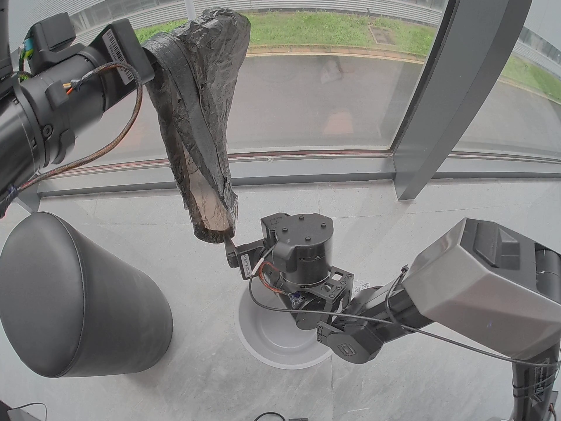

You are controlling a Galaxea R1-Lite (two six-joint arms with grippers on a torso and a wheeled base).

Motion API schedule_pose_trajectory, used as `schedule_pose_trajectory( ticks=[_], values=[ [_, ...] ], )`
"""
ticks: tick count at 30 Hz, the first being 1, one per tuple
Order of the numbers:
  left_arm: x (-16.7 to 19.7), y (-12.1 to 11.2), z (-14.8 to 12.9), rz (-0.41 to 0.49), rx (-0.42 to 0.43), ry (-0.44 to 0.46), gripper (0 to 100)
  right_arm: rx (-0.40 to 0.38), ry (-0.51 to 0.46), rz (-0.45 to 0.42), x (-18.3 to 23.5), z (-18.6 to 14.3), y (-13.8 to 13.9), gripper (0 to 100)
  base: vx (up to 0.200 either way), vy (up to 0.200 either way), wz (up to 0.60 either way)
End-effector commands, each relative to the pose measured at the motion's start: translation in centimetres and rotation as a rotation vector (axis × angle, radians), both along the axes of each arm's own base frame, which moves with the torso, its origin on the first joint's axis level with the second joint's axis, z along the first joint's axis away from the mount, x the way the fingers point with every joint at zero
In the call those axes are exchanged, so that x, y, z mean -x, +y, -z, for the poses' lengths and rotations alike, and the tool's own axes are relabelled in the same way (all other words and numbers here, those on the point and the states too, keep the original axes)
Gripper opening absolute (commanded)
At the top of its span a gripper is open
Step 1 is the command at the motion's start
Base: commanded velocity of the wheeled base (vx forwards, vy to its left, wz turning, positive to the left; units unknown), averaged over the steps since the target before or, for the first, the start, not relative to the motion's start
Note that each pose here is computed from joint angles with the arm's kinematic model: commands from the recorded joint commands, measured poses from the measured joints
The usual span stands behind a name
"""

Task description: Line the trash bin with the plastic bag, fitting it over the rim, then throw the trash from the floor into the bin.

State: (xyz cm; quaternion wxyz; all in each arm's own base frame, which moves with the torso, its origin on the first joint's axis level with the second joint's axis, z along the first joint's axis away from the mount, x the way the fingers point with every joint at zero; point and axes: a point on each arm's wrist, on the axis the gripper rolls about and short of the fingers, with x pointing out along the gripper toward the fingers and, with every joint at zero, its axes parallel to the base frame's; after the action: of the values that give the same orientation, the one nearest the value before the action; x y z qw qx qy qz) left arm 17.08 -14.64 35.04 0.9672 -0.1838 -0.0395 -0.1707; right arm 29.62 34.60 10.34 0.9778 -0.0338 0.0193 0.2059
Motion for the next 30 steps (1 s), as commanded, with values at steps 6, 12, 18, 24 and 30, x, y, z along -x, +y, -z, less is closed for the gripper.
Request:
schedule_pose_trajectory(
  ticks=[6, 12, 18, 24, 30],
  values=[
    [1.7, 0.8, 0.1, 0.034, 0.021, 0.019, 0, 0.014, 0.006, 0.02, -0.5, 1.3, 0.7, 100, 0.0, 0.0, 0.0],
    [1.9, 0.9, 0.2, 0.04, 0.029, 0.044, 0, 0.023, -0.001, 0.013, -0.3, 1.2, 0.9, 100, 0.0, 0.0, 0.0],
    [2.4, 0.8, 0.5, 0.06, 0.035, 0.054, 0, 0.035, -0.016, 0.012, -0.7, 1.5, 1.4, 100, 0.0, 0.0, 0.0],
    [2.5, 0.9, 0.4, 0.063, 0.038, 0.051, 0, 0.041, -0.016, 0.038, -1.1, 2.3, 1.8, 0, 0.0, 0.0, 0.0],
    [2.7, 1.2, 0.3, 0.062, 0.044, 0.046, 0, 0.041, -0.016, 0.035, -1.0, 2.4, 1.9, 0, 0.0, 0.0, 0.0]
  ],
)
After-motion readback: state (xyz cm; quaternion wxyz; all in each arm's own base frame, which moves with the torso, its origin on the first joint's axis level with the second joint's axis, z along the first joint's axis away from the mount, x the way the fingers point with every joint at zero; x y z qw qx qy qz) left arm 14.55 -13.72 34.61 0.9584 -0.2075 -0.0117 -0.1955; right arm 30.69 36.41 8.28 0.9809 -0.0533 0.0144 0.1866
